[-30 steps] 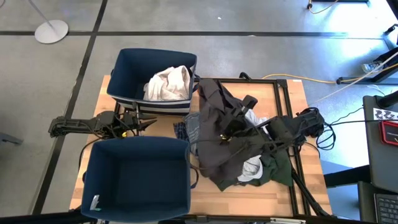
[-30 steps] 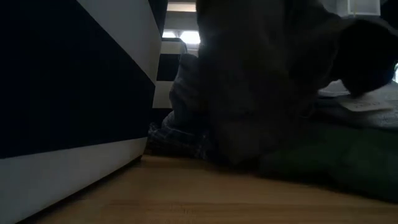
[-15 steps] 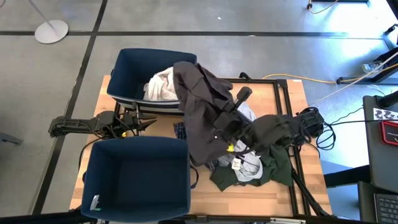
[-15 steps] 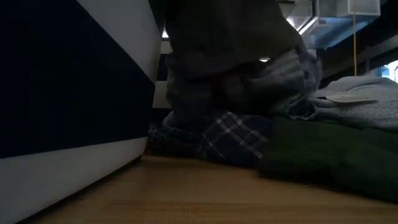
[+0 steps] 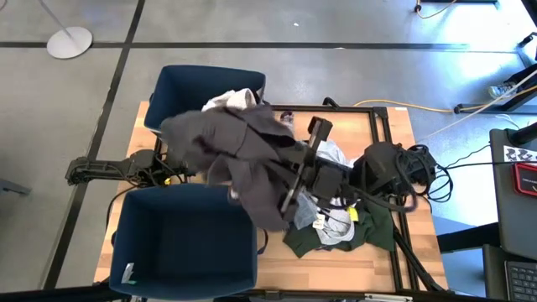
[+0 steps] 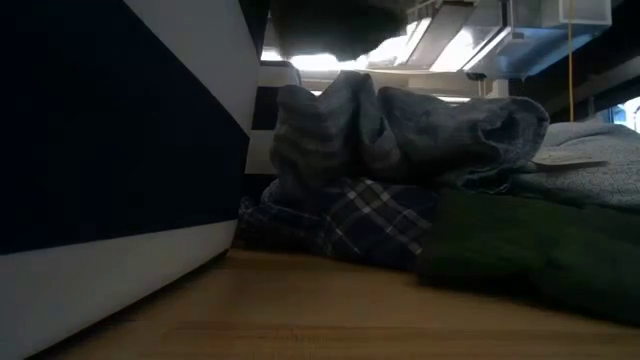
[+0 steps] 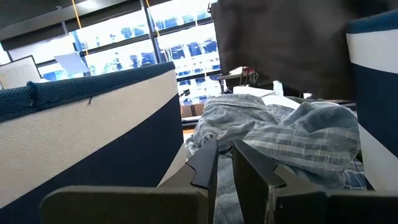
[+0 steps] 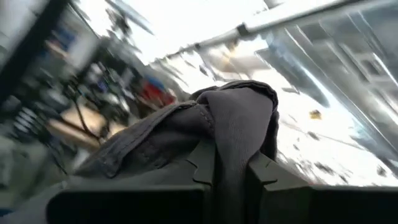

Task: Sort clothes
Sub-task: Put the gray short pants into the bottom blue laundry organizer

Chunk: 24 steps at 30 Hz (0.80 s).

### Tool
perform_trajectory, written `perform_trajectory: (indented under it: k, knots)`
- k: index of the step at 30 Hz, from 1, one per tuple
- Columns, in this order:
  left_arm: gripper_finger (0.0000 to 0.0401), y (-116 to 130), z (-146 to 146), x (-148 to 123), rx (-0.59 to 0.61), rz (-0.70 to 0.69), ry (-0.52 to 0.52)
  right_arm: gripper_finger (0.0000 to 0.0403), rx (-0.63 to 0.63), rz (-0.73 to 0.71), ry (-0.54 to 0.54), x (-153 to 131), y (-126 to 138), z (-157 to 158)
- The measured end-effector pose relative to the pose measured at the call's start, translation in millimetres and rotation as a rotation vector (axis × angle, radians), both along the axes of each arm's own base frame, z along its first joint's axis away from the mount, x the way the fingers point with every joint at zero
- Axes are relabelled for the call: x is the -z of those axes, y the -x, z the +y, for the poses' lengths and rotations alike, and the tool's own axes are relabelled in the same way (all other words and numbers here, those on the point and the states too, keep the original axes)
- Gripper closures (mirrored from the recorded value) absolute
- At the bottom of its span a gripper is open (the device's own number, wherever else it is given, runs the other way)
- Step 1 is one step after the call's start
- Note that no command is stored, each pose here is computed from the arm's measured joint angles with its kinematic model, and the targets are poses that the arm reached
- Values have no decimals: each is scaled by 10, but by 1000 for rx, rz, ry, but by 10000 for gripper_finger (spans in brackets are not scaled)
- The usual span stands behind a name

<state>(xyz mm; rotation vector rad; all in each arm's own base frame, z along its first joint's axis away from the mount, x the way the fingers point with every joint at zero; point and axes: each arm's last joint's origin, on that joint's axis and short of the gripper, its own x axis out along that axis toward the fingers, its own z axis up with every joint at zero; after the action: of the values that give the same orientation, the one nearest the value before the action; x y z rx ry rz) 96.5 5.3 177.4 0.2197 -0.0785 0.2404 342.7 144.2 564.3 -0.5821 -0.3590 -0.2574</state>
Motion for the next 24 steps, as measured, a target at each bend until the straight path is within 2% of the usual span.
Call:
perform_trajectory:
  k: [9,13,17,24]
  knots:
    - [361,0,0,-3,-1,-2,-5,371,-221,-118,93,-19,-92,-35]
    - [361,0,0,-4,-1,-3,-6,371,-317,-131,86,34,-205,-93]
    - [361,1,0,-5,-1,-4,-7,371,-372,-50,29,211,-423,-142]
    - [361,1,0,-7,-2,-6,-7,371,-384,123,-11,737,-910,-33]
